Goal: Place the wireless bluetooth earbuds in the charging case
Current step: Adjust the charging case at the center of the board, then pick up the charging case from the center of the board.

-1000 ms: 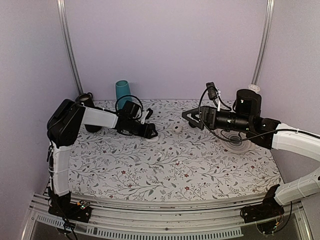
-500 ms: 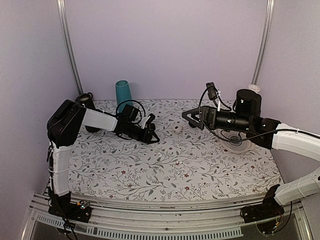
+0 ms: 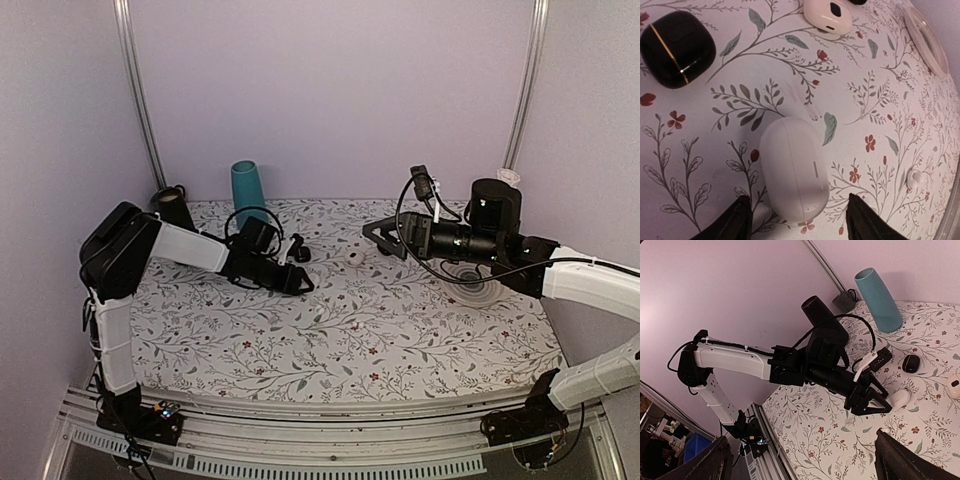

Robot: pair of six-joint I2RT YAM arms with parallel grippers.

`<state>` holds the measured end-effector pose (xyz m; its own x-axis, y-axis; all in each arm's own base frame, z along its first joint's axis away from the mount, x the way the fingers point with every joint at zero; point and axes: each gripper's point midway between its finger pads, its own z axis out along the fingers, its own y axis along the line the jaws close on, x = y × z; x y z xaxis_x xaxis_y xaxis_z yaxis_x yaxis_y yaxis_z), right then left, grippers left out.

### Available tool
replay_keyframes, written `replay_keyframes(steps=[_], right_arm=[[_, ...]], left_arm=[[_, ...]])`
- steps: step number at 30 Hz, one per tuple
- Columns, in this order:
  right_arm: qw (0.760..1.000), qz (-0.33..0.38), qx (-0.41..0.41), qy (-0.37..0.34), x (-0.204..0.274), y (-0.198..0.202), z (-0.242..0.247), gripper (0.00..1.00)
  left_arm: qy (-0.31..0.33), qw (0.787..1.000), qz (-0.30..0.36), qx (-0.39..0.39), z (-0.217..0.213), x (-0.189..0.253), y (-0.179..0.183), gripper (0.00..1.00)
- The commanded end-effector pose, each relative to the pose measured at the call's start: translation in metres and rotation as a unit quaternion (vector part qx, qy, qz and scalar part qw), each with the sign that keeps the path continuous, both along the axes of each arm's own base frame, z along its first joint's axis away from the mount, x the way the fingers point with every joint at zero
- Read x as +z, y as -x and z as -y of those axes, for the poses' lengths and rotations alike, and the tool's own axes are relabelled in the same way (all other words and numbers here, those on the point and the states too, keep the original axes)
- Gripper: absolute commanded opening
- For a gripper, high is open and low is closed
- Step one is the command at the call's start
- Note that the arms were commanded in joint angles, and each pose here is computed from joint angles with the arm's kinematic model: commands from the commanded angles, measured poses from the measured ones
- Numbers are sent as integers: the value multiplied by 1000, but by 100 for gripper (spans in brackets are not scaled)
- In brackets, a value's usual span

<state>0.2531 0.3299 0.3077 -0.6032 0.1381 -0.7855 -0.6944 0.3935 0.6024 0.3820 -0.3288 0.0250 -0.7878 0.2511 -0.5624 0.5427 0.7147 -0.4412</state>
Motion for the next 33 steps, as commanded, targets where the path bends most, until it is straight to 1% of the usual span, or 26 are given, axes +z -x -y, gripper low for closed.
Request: replay_keyframes(steps=[1,9,18,21,24,28,30,33], right_arm=[[1000,4,5,-8,3,0,-1,99],[1000,4,6,-8,3,1,0,99],[1000,0,-2,-2,-3,-1,1,99],[1000,-2,-4,1,-6,-3,1,99],[1000,-10,-14,10,-14,-8,0,99],[998,-32,-37,29,-30,-19,0,99],[997,-43,-45,35,-39,-22,0,99],[996,-60,-51,44,-52,-27,-2,99]], left_arm=[[-47,996,43,54,0,12,-9,67],[-116,988,69,68,8,-3,-12,66],[-160,981,90,56,4,-16,-18,59],[-161,981,99,38,7,-16,-17,55],[-152,982,112,11,15,-15,-11,47],[-135,982,129,-11,21,-9,-8,32],[-124,981,145,-19,23,-2,-7,29],[-103,978,181,-25,24,19,-5,28]])
